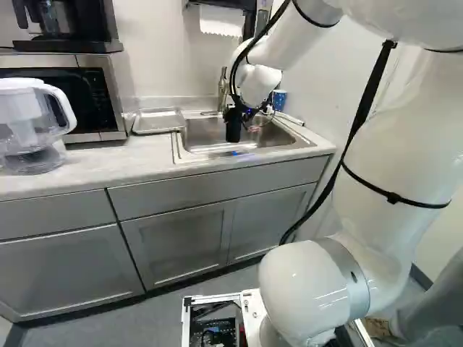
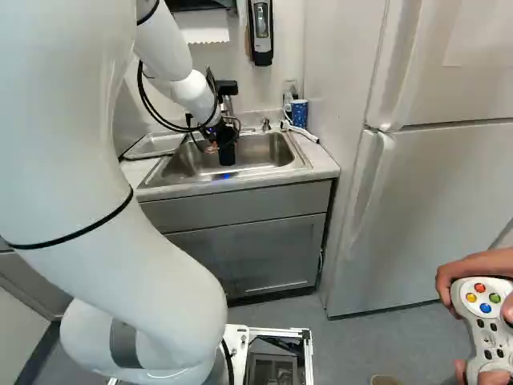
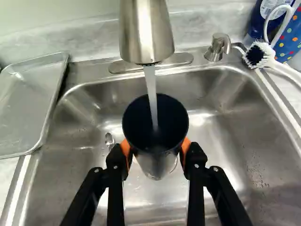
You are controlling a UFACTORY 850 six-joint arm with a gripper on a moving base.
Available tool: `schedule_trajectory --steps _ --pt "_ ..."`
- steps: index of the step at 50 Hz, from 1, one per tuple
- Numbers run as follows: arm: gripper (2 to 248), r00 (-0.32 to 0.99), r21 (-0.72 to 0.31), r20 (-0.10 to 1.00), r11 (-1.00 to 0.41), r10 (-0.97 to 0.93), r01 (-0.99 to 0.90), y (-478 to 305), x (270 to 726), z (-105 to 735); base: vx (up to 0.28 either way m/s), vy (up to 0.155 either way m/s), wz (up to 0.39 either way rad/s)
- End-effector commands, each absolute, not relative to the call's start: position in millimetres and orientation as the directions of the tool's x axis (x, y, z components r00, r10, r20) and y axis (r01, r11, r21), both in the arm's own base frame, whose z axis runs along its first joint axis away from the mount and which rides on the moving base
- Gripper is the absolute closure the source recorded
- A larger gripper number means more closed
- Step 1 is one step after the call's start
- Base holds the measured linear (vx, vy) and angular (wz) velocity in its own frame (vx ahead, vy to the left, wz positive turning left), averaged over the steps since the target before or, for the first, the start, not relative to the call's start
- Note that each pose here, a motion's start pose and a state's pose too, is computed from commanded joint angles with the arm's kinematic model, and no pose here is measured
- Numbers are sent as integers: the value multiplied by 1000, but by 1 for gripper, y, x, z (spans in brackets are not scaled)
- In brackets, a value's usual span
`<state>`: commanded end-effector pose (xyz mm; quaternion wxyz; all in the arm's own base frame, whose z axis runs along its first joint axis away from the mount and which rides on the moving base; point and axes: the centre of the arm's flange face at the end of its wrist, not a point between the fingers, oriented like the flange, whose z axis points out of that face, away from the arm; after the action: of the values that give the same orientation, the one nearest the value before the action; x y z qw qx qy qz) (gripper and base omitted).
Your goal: Rinse the cup and place it in the tray
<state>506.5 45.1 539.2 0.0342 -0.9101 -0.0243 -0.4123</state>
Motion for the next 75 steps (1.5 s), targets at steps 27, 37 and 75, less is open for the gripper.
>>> schedule_trajectory --steps 27,37,75 --pt "129 659 -42 752 -996 17 74 46 507 539 0 0 0" --pt "129 659 -42 752 -996 17 74 46 507 539 0 0 0" --pt "129 659 -42 752 -996 17 74 46 507 539 0 0 0"
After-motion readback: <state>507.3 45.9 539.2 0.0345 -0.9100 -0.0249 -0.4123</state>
